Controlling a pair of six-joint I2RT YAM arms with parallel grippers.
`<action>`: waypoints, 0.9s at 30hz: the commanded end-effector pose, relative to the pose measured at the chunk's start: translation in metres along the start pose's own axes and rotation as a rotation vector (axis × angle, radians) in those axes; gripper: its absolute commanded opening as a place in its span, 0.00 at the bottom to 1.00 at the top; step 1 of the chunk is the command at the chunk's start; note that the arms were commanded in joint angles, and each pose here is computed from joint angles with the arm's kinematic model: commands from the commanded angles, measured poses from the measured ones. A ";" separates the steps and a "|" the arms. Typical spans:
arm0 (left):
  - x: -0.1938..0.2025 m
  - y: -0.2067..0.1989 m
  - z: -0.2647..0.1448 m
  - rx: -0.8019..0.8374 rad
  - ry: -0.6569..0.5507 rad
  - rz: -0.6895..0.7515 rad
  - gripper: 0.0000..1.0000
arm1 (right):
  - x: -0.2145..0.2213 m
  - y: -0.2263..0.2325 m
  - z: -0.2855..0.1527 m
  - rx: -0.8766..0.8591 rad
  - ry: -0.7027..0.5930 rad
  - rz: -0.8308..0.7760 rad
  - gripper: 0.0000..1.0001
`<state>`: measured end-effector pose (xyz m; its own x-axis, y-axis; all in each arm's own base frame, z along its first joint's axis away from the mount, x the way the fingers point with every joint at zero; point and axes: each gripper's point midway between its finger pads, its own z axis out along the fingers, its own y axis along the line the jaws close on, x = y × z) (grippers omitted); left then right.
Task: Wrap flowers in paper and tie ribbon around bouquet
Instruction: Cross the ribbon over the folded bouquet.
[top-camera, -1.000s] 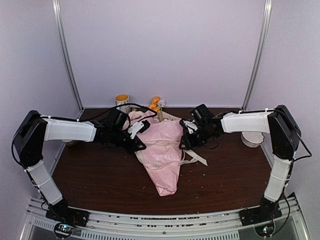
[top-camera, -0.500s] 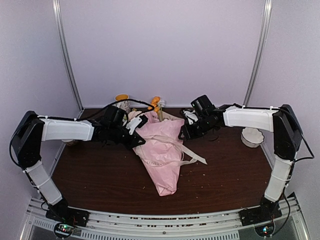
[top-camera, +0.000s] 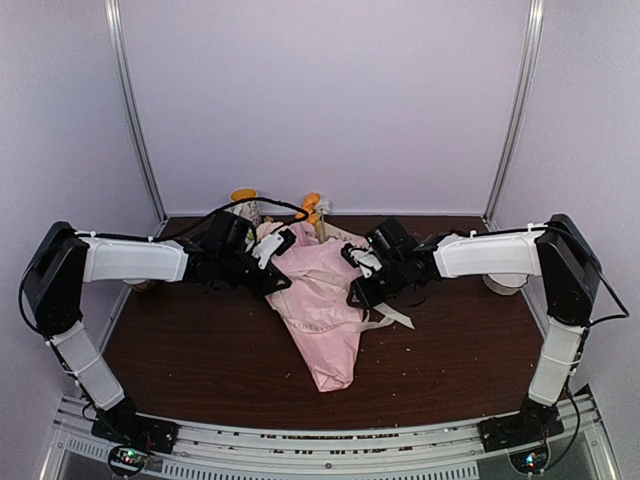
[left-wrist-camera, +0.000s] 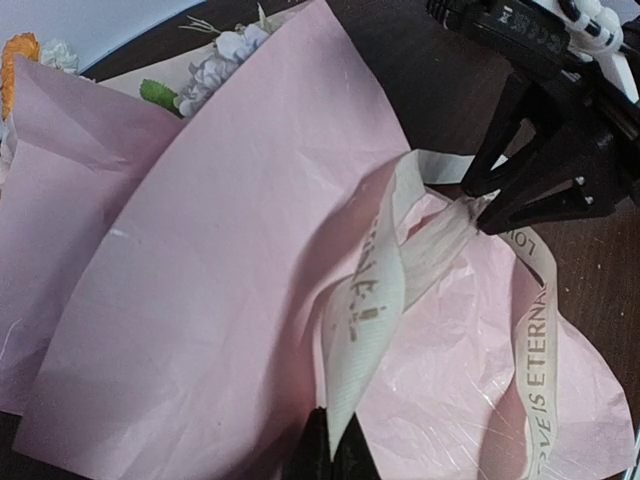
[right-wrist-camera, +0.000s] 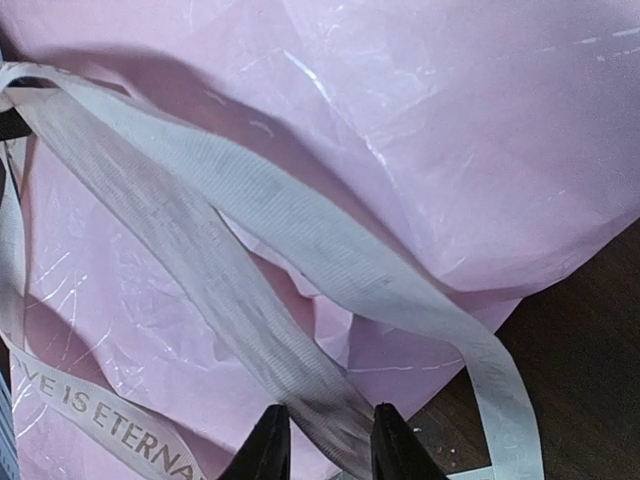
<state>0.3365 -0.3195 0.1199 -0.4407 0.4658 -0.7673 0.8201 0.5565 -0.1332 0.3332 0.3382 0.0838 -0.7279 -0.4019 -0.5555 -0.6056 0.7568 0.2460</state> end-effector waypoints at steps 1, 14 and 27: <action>-0.025 0.000 -0.005 0.011 -0.079 0.011 0.00 | -0.010 0.004 -0.008 0.031 -0.070 -0.006 0.32; -0.011 0.000 -0.015 -0.022 -0.026 0.022 0.00 | -0.010 0.004 -0.010 0.036 -0.075 -0.011 0.05; 0.079 -0.029 -0.022 -0.023 0.291 -0.004 0.00 | -0.040 0.011 -0.024 0.009 -0.176 0.014 0.00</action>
<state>0.2910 -0.2954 0.0992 -0.4885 0.5936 -0.6395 0.8177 0.5673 -0.0981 0.3341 0.3450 0.0958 -0.7020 -0.3618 -0.6134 -0.6018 0.7619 0.2394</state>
